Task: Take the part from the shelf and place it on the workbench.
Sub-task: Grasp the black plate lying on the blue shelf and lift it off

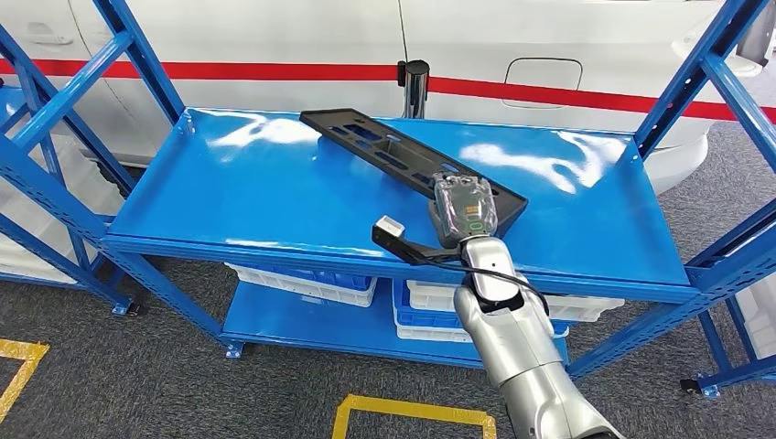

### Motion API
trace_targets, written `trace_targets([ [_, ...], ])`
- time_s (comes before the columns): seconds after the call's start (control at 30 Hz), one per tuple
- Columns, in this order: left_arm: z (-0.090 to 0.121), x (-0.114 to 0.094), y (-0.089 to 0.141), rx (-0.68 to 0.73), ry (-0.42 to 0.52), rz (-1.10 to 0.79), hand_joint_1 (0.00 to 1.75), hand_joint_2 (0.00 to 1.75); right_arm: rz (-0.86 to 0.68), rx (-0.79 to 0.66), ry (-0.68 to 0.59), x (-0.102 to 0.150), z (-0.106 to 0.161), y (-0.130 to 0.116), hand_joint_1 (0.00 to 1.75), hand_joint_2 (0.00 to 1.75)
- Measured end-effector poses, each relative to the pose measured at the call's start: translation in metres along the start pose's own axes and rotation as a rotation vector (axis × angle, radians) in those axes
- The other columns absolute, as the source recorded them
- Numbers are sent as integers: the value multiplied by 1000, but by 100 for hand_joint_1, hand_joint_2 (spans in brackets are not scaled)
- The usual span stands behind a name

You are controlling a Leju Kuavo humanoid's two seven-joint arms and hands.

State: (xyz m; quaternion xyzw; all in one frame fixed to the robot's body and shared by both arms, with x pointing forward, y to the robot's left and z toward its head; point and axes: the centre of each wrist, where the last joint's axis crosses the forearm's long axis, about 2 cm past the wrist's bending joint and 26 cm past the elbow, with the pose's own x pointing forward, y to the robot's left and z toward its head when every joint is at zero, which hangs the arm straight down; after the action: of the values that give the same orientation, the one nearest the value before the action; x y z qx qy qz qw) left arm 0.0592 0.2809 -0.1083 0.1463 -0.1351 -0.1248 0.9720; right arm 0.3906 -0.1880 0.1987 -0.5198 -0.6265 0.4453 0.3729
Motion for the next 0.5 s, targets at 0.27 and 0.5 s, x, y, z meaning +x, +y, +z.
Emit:
trace_targets([
  [0.27,0,0,0,1,0,-16,0,0,-9,13,1,-2,12,11,175,175],
  [0.5,0,0,0,1,-1,-20,0,0,-9,19,3,-3,16,14,175,175],
])
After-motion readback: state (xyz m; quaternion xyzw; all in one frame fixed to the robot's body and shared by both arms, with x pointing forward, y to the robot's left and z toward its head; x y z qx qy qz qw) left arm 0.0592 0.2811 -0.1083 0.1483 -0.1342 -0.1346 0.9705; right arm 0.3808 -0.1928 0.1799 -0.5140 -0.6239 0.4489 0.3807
